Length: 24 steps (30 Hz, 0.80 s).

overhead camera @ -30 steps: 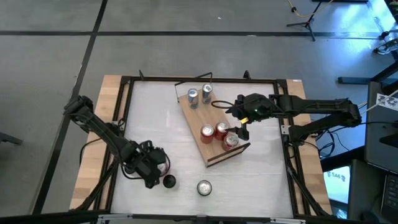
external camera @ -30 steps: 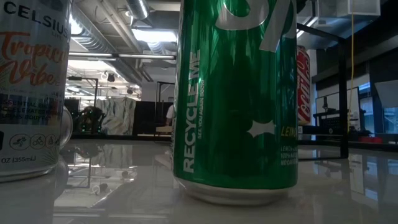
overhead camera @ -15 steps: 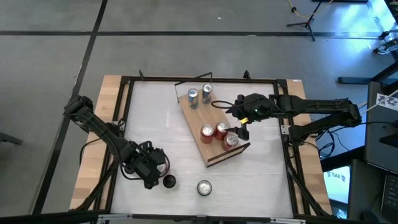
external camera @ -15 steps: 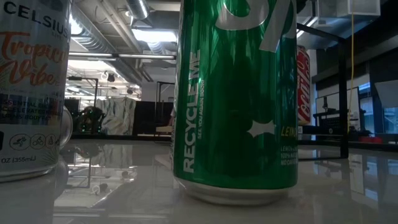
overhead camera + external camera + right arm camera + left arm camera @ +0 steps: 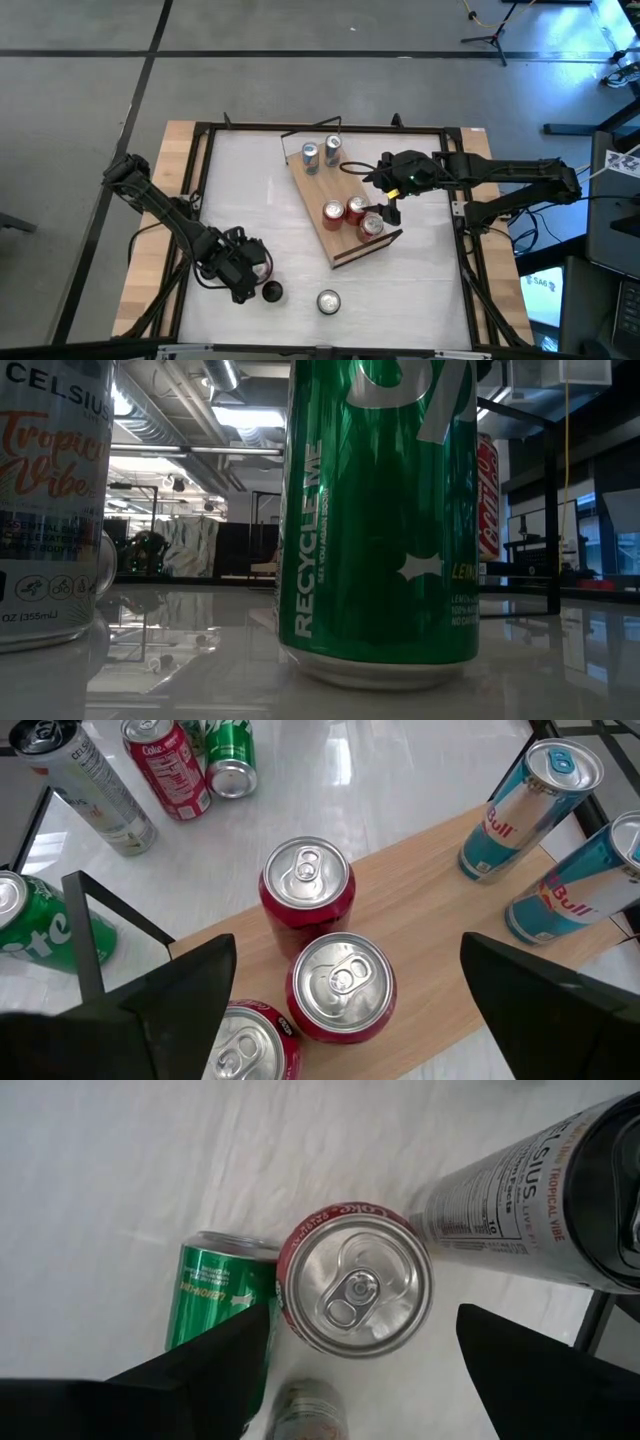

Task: Place canned beverage on shelf
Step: Put the red-white soda can on the shelf aligned with the other red-white soda can

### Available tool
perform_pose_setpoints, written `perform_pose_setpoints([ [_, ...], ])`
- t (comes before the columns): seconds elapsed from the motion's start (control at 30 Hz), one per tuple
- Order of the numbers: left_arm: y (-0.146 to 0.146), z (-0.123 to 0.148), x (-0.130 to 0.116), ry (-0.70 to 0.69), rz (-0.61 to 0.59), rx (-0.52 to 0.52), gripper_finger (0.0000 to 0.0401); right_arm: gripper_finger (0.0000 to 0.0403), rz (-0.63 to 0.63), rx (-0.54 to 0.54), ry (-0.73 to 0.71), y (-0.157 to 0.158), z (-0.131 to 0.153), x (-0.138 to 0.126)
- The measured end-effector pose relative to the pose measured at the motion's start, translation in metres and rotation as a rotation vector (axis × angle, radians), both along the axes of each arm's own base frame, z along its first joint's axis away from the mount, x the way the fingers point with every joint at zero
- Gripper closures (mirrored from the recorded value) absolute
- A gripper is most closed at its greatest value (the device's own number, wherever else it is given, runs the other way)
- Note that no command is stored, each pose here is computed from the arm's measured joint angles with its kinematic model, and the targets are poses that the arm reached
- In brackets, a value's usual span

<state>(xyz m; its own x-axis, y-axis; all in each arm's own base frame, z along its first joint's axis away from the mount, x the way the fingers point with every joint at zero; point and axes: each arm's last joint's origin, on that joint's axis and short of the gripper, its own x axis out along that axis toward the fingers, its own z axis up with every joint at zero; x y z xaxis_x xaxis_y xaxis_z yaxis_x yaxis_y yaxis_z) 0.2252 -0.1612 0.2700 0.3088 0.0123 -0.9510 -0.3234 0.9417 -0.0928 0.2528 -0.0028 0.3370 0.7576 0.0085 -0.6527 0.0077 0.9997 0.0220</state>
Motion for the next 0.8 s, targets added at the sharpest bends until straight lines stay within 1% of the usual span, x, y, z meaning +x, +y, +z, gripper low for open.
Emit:
perform_pose_setpoints([
  [0.17, 0.001, 0.0, 0.0, 0.0, 0.002, -0.001, 0.009, 0.0024, 0.0, 0.0, 0.0, 0.0, 0.0, 0.0],
  [0.37, 0.004, 0.0, 0.003, 0.025, 0.012, -0.034, 0.0089, 0.0024, 0.001, 0.0, 0.0, 0.0, 0.0, 0.0],
  [0.5, 0.006, -0.002, 0.004, 0.028, 0.011, -0.037, 0.0089, 0.0024, 0.001, 0.0, 0.0, 0.0, 0.0, 0.0],
  [0.6, 0.007, -0.009, 0.003, 0.038, 0.008, -0.04, 0.0089, 0.0024, 0.001, 0.0, 0.0, 0.0, 0.0, 0.0],
  [0.7, 0.006, -0.02, 0.002, 0.067, -0.004, -0.08, 0.0089, 0.0024, 0.001, 0.0, 0.0, 0.0, 0.0, 0.0],
  [0.8, 0.006, -0.028, 0.001, 0.082, -0.01, -0.095, 0.0089, 0.0024, 0.0, 0.0, 0.0, 0.0, 0.0, 0.0],
])
